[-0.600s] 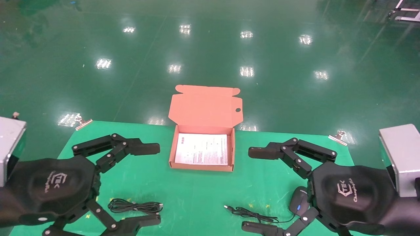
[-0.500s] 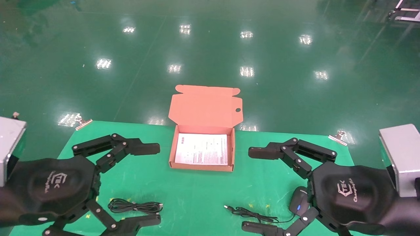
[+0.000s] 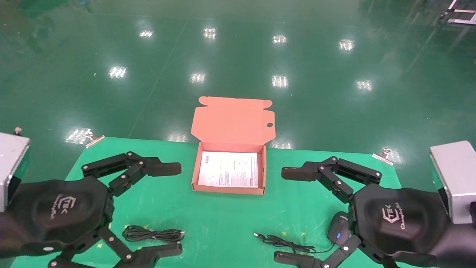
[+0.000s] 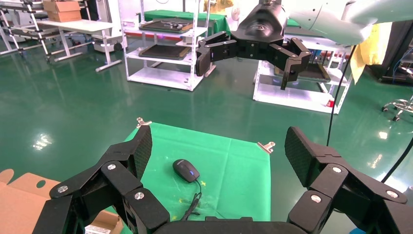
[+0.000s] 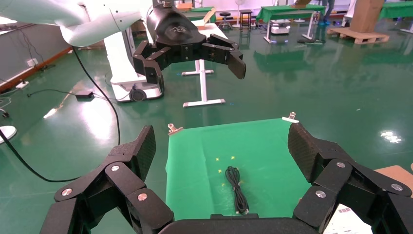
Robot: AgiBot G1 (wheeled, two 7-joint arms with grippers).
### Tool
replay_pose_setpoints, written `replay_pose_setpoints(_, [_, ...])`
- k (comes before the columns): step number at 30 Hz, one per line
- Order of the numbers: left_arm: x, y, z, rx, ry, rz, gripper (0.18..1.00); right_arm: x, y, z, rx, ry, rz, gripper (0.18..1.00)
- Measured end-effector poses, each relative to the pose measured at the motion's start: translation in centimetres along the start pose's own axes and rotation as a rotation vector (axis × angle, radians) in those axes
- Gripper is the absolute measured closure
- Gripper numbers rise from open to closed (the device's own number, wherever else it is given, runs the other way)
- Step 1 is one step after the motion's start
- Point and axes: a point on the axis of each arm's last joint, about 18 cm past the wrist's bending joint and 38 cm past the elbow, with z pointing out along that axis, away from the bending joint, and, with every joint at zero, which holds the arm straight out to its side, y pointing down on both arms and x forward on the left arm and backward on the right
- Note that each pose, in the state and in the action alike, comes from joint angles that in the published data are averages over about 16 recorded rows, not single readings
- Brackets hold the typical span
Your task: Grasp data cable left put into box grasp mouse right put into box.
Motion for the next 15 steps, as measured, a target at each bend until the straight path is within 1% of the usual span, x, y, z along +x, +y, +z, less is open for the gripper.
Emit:
replay_pose_setpoints(5, [-0.1,0.3,0.0,-0.021,-0.003,0.003,0.184,0.0,0.1,0.0,-0.013,-0.003,0.004,0.179])
replay_pose_setpoints(8, [-0.1,0.7,0.1,-0.055,-0.003,0.006,0.184,-0.1,0.4,0.0,-0.049,-0.010,0.004,0.179])
replay_pose_setpoints(12, [-0.3,1.6,0.3,-0.137,0.002,0.022,0.184,-0.1,0.9,0.2,-0.138,-0.032,-0.001,0.179])
replay_pose_setpoints(15, [-0.5,2.5,0.6,-0.220,0.014,0.044,0.184,0.0,1.6,0.5,-0.239,-0.058,-0.011,0.179])
